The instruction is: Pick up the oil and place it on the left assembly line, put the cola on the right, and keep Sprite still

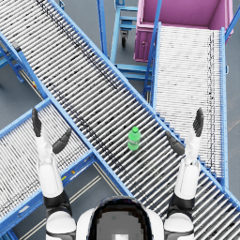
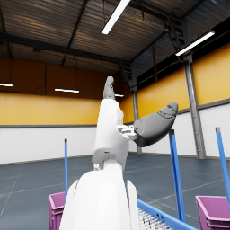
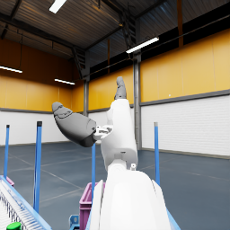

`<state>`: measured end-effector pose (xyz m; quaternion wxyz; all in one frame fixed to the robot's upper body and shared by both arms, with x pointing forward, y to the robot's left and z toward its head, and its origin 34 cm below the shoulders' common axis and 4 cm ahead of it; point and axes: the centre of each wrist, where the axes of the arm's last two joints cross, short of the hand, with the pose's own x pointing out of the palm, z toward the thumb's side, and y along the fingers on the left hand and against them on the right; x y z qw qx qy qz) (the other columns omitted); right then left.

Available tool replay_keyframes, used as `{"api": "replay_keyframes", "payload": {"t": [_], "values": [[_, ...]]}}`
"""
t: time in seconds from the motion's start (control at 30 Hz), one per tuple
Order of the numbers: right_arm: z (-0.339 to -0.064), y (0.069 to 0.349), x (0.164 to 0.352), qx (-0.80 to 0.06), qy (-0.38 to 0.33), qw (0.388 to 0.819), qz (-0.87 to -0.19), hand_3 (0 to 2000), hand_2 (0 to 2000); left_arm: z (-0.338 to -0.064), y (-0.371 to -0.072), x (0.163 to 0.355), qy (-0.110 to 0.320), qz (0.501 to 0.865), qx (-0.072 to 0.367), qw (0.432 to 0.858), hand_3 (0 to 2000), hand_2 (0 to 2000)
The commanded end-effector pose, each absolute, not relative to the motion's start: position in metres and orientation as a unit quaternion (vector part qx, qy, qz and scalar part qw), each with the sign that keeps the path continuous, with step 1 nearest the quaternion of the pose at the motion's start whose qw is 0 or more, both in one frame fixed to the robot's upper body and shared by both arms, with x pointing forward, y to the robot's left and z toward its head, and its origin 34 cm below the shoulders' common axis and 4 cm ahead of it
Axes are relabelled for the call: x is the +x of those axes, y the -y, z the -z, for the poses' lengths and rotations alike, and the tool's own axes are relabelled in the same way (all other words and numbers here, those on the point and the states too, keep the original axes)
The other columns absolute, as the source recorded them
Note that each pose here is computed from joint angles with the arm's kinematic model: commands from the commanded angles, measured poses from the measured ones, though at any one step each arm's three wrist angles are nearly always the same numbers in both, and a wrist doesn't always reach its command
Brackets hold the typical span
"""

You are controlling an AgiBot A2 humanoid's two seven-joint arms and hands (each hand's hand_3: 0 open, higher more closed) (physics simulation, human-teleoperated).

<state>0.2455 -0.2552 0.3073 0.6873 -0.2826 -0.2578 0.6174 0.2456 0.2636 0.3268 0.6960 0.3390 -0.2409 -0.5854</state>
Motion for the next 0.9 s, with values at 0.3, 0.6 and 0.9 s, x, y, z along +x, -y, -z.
{"api": "replay_keyframes", "payload": {"t": [0.3,0.6,0.9], "values": [[-0.306,0.257,0.246,-0.280,0.257,0.690,-0.616,0,0,-0.326,-0.263,0.245,0.241,0.586,0.339,0.696,0,0],[-0.314,0.258,0.245,-0.292,0.266,0.687,-0.610,0,0,-0.334,-0.264,0.244,0.248,0.581,0.350,0.692,0,0],[-0.313,0.257,0.245,-0.289,0.266,0.687,-0.612,0,0,-0.333,-0.263,0.243,0.248,0.581,0.349,0.692,0,0]]}}
